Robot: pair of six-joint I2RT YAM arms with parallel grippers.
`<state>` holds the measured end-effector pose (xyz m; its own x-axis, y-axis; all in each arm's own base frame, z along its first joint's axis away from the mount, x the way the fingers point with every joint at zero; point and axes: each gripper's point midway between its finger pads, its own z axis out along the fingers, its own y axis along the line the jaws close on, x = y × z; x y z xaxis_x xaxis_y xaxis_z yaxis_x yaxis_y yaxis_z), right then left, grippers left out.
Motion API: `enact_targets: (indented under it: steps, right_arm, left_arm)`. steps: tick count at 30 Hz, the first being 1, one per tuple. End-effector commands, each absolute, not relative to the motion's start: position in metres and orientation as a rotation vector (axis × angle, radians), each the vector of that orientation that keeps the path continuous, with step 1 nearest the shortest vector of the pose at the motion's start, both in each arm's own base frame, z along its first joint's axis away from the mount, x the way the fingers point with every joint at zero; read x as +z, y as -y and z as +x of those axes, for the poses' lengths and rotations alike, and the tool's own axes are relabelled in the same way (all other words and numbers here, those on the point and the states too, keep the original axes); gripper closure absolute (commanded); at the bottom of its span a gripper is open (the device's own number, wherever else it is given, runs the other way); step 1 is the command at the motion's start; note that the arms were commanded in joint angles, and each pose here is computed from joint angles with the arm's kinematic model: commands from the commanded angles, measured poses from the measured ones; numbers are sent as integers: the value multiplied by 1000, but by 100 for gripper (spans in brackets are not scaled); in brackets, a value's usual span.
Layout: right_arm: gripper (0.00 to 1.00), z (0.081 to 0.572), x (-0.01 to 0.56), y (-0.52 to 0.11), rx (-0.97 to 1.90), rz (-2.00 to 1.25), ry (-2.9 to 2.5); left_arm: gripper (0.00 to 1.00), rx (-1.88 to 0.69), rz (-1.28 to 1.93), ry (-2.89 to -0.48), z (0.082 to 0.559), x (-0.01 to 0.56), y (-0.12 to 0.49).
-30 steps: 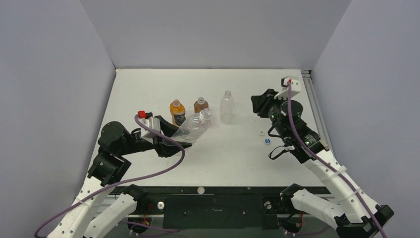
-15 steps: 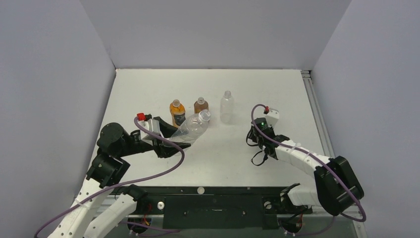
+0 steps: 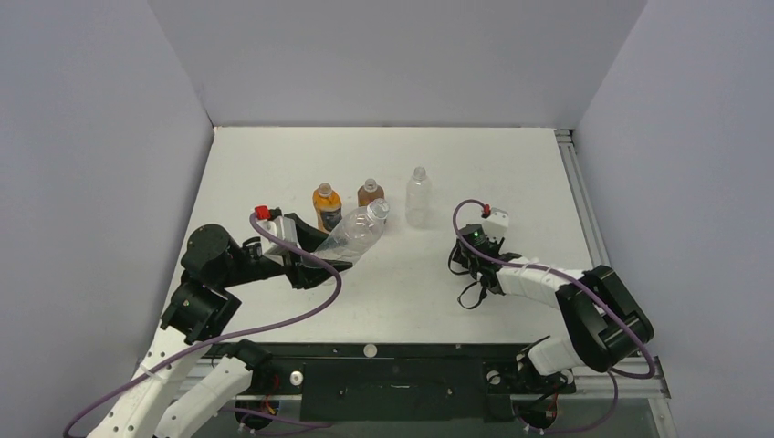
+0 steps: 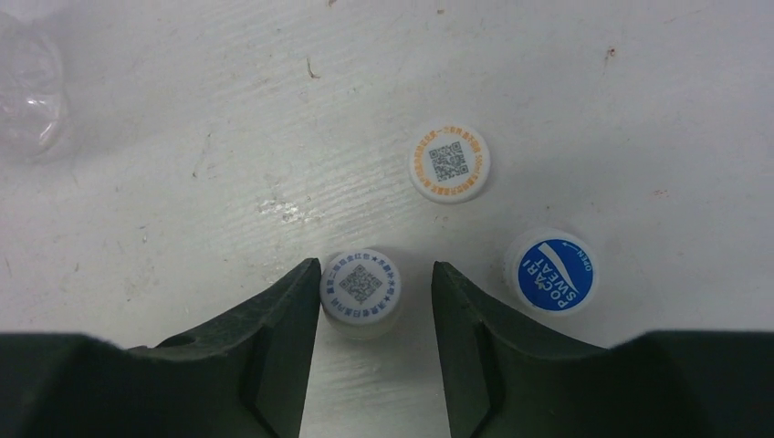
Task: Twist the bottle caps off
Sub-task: Place the bottle cap at the center of the board, then place the plastic bottle at the center of the board.
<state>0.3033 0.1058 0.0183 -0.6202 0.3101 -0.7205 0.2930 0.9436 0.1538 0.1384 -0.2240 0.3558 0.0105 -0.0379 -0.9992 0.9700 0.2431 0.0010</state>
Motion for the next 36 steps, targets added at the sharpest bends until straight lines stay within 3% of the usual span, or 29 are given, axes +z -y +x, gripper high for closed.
enact_targets:
  steps: [1,8,15,18,22,28,36]
  right_arm:
    - [50,316,28,-103,-5,445,-2203]
    - [38,318,93,-119,99,388,-2107]
    - [36,302,284,-150,481,218,-1792]
    - [36,261,373,-194,801,-113,-1620]
    - [33,195,448,-243,1132,-458,-1429]
    - [29,147,501,-281,1299,-626,-1242]
    - [29,151,507,-322,1297,-665,-1261]
  left_arm:
    - [100,-1022,993,-1234,140,368,223]
    - [100,-1039,978,-1232,139,369,224]
    - [100,-1054,939,-1241,142,372,224]
    - [100,-1069,926,-1242,143,374,225]
    - [100,-1088,924,-1250,144,373,228]
    - [100,-1098,932,-1257,145,371,230]
    - [100,-1091,931,-1261,146,372,229]
